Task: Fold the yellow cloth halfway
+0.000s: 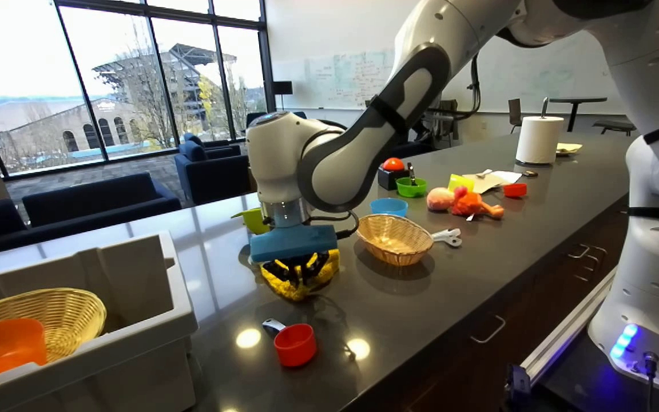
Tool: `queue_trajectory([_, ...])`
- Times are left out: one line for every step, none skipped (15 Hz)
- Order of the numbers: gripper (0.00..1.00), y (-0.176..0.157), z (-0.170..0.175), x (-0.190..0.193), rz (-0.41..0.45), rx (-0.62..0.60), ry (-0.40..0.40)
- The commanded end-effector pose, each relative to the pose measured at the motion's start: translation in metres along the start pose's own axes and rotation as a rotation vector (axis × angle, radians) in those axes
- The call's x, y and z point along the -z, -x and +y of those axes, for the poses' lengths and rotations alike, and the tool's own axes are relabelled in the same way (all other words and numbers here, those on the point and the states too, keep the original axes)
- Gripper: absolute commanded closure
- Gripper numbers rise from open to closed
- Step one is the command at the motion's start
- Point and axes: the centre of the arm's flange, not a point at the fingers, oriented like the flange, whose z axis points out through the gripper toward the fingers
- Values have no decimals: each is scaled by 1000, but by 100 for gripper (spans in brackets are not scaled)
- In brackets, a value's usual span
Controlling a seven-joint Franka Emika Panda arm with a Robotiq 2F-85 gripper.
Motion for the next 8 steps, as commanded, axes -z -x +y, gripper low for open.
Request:
queue_trajectory([98, 29, 55, 19, -106, 47, 63])
queue_trajectory([98, 38, 65, 21, -127, 73, 76])
queue_trajectory([98, 49, 72, 25, -138, 95, 89])
queue_trajectory([98, 59, 79, 30, -148, 120, 96])
queue_trajectory([98, 67, 84, 33, -145, 140, 103])
queue_trajectory([98, 75, 90, 37, -144, 159, 107])
queue_trajectory([98, 81, 94, 40, -140, 173, 113])
queue_trajectory([98, 87, 98, 44, -134, 186, 113])
